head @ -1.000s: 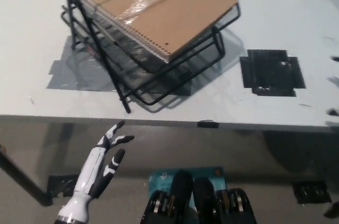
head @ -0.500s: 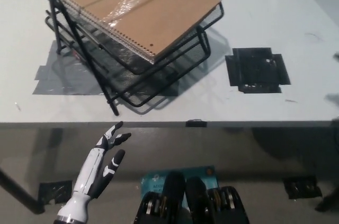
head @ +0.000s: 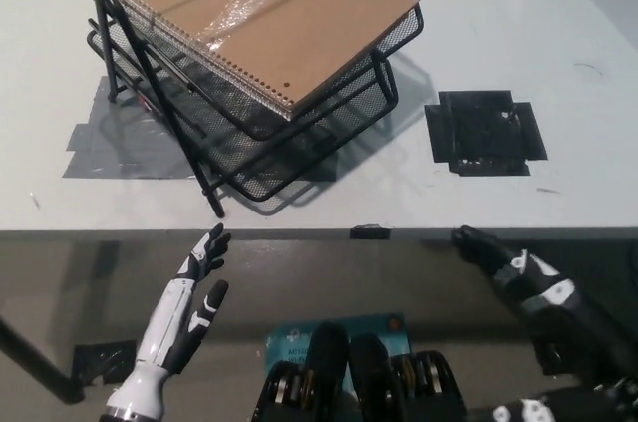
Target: A person hands a notebook to the robot and the robot grabs it with its right hand and places it in the file tray kept in the centre of the desk infront of it.
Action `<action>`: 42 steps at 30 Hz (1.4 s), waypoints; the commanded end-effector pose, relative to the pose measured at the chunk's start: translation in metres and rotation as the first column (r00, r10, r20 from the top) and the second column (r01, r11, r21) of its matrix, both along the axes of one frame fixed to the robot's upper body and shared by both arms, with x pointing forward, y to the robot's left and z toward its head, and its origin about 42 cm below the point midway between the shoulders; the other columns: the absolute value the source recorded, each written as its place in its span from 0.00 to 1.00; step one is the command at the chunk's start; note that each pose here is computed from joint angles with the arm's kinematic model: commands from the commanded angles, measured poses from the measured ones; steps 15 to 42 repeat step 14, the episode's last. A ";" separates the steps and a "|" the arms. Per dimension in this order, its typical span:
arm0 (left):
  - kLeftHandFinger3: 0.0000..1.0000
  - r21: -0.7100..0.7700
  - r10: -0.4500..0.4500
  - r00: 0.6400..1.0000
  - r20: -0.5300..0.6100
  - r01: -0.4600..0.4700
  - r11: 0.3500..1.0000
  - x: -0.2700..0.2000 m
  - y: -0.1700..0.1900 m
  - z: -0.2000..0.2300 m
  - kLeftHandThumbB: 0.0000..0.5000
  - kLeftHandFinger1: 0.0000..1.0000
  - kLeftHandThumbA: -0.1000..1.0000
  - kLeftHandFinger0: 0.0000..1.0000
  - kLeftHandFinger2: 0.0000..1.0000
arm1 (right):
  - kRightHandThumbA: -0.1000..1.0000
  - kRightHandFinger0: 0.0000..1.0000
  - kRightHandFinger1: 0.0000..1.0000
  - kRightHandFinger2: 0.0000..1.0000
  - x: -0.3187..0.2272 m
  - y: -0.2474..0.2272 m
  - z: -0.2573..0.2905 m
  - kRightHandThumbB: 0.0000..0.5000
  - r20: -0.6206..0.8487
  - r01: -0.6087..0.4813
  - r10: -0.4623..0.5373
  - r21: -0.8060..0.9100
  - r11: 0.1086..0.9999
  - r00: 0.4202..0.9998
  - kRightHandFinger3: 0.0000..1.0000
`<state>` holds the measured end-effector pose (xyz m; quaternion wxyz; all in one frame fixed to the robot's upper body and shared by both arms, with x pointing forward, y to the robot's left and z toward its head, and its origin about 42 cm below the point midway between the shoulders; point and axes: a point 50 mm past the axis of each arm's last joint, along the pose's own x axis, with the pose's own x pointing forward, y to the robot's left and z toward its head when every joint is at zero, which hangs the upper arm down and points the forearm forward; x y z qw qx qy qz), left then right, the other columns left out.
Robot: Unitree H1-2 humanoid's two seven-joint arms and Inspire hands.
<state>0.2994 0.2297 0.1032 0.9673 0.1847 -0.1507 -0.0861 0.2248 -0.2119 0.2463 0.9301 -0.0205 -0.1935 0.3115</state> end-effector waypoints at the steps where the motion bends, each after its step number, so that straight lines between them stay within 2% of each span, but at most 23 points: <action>1: 1.00 -0.024 -0.022 0.995 0.093 0.024 0.999 -0.005 0.001 0.014 0.56 0.97 0.98 0.94 0.99 | 1.00 1.00 1.00 1.00 0.010 0.013 -0.026 0.90 -0.042 0.087 -0.081 0.161 0.983 0.996 1.00; 3: 1.00 -0.026 -0.022 0.996 0.090 0.024 0.999 -0.006 0.000 0.013 0.56 0.97 0.98 0.95 0.99 | 1.00 1.00 1.00 1.00 0.017 0.022 -0.043 0.92 -0.096 0.104 -0.090 0.161 0.981 0.991 1.00; 4: 1.00 -0.027 -0.021 0.996 0.091 0.023 0.999 -0.007 0.000 0.013 0.56 0.97 0.98 0.94 0.99 | 1.00 1.00 1.00 1.00 0.020 0.024 -0.049 0.90 -0.114 0.111 -0.093 0.163 0.980 0.989 1.00; 5: 1.00 -0.032 -0.019 0.996 0.091 0.022 0.999 -0.007 -0.001 0.012 0.55 0.97 0.98 0.94 0.99 | 1.00 1.00 1.00 1.00 0.027 0.030 -0.063 0.83 -0.149 0.124 -0.100 0.162 0.979 0.984 1.00; 9: 1.00 -0.030 -0.013 0.995 0.096 0.016 0.999 -0.007 0.001 0.013 0.55 0.97 0.97 0.94 0.99 | 1.00 1.00 1.00 1.00 0.037 0.036 -0.082 0.77 -0.188 0.132 -0.102 0.155 0.979 0.977 1.00; 10: 1.00 -0.028 -0.013 0.995 0.099 0.016 0.999 -0.006 0.001 0.014 0.55 0.98 0.97 0.94 1.00 | 1.00 1.00 1.00 1.00 0.040 0.035 -0.090 0.71 -0.209 0.142 -0.107 0.164 0.976 0.972 1.00; 12: 1.00 -0.024 -0.014 0.995 0.100 0.017 1.000 -0.006 0.001 0.014 0.56 0.98 0.98 0.94 1.00 | 1.00 1.00 1.00 1.00 0.042 0.034 -0.098 0.69 -0.241 0.166 -0.121 0.177 0.970 0.963 1.00; 42: 1.00 -0.025 -0.015 0.995 0.099 0.017 1.000 -0.006 0.001 0.014 0.56 0.98 0.98 0.94 1.00 | 1.00 1.00 1.00 1.00 0.042 0.034 -0.098 0.68 -0.245 0.169 -0.122 0.179 0.969 0.962 1.00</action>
